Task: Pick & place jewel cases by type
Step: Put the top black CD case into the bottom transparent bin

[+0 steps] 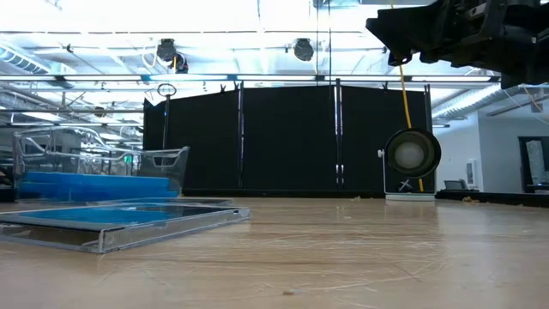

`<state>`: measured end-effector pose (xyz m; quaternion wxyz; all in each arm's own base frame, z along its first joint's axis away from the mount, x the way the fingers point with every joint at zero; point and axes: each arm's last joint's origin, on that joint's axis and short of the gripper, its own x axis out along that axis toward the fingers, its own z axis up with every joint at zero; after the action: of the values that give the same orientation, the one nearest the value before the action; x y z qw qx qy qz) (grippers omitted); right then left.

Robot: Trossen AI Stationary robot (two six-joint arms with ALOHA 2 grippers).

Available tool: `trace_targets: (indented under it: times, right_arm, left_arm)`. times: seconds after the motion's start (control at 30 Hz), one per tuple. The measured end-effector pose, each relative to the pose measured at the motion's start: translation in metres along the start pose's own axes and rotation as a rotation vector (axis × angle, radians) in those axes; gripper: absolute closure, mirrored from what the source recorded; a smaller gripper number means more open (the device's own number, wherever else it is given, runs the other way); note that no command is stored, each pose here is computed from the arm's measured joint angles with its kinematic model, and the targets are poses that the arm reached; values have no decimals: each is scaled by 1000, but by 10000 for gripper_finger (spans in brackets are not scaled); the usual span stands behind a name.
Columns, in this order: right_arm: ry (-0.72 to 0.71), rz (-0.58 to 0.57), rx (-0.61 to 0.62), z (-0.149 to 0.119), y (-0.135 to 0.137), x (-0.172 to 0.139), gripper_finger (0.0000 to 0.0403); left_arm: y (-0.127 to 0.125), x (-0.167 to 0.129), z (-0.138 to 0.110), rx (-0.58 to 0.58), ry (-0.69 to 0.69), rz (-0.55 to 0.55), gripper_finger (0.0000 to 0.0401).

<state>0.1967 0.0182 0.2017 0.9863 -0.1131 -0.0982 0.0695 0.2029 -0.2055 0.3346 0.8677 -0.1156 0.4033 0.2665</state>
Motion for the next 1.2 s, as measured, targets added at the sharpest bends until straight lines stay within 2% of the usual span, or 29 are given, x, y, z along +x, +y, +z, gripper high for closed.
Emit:
trace_targets:
  times: [0.17, 0.33, 0.43, 0.5, 0.67, 0.77, 0.87, 0.97, 1.1, 1.2]
  right_arm:
    - [11, 3, 1, -1, 0, 0, 287]
    - [33, 11, 4, -3, 1, 0, 287]
    - [33, 11, 14, -3, 1, 0, 287]
    - [35, 11, 15, -3, 1, 0, 287]
    - [36, 11, 15, -3, 1, 0, 287]
    - [36, 11, 15, -3, 1, 0, 287]
    - [43, 12, 15, -4, 1, 0, 287]
    - [62, 15, 15, -6, 1, 0, 287]
    - [88, 20, 17, -8, 2, 0, 287]
    - [109, 23, 30, -11, 2, -1, 287]
  left_arm:
    - [-4, 27, 16, 63, -124, 23, 246]
    - [7, 93, 2, 188, -66, 132, 268]
    - [18, 137, -13, 196, 38, 115, 285]
    - [29, 158, -18, 188, 123, 100, 297]
    - [62, 187, -11, 86, 195, 233, 329]
    - [78, 202, -3, 17, 229, 261, 346]
    - [92, 219, -1, -61, 311, 213, 363]
    - [100, 235, -4, -114, 359, 105, 379]
    - [103, 251, -6, -142, 350, -64, 396]
    - [104, 258, -3, -158, 305, -166, 390]
